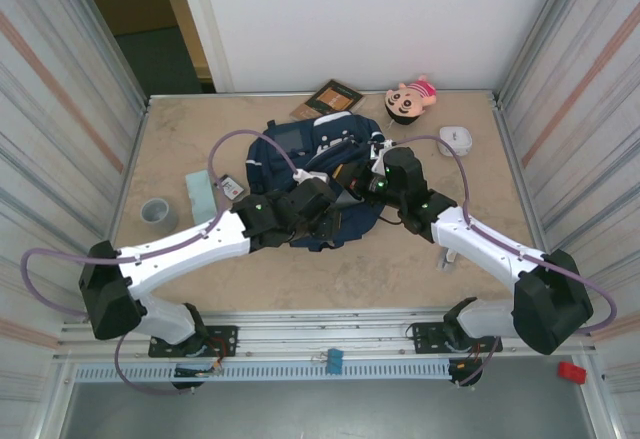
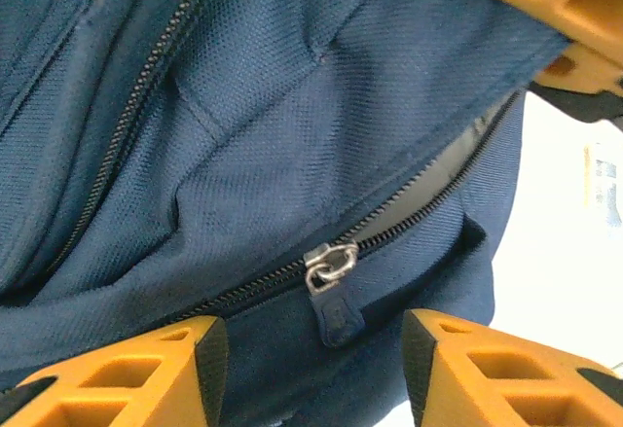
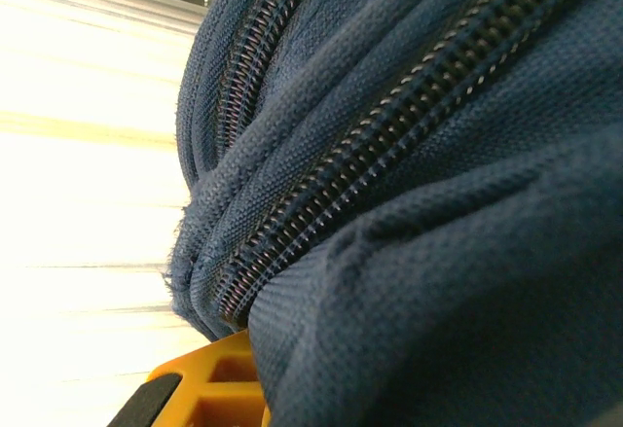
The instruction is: Pack the student bag
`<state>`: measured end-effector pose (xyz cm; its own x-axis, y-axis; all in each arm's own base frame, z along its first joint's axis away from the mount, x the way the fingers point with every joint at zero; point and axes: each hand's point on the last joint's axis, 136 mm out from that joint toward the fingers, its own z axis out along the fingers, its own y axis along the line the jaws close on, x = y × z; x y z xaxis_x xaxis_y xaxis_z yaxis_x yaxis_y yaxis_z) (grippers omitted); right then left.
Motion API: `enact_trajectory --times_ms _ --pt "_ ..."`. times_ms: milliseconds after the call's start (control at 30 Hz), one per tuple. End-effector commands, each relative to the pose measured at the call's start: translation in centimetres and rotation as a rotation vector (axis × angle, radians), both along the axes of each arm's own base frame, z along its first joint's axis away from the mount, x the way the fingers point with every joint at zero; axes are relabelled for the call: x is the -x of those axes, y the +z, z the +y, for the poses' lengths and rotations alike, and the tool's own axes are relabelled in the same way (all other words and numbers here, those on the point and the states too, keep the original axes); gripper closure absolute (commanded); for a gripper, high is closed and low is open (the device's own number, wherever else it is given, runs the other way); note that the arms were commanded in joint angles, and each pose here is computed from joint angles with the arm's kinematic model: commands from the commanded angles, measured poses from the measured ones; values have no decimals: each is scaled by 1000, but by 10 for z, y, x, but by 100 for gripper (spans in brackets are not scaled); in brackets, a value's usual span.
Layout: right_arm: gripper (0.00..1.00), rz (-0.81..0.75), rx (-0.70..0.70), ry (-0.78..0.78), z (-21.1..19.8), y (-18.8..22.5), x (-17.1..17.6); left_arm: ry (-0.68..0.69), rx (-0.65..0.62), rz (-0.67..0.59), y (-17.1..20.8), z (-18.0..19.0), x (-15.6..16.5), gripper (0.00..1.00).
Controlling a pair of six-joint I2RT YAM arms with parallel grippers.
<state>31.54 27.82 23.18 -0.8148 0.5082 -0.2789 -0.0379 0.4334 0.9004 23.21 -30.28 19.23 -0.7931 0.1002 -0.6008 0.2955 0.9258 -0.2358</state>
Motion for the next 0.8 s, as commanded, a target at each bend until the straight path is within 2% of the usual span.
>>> enact_trajectory --times_ms 0,200,300,433,533,600,767 --pt "100 -136 -68 15 9 49 -8 67 -3 -46 7 -1 -13 49" --pt "100 -139 -73 24 9 52 -4 118 -40 -70 2 0 -24 55" --pt "100 -143 -74 34 10 53 -1 133 -53 -87 -1 3 -28 64" --pt "100 -133 -60 31 6 43 2 96 12 -13 -11 -4 -27 81" --pt "100 -122 -37 38 1 36 3 53 80 -3 -8 -7 -24 94" --pt "100 -111 -14 50 -1 30 2 14 138 1 -3 -10 -22 100" --pt "100 -92 -7 93 0 20 -1 -61 267 38 5 -16 -13 100"
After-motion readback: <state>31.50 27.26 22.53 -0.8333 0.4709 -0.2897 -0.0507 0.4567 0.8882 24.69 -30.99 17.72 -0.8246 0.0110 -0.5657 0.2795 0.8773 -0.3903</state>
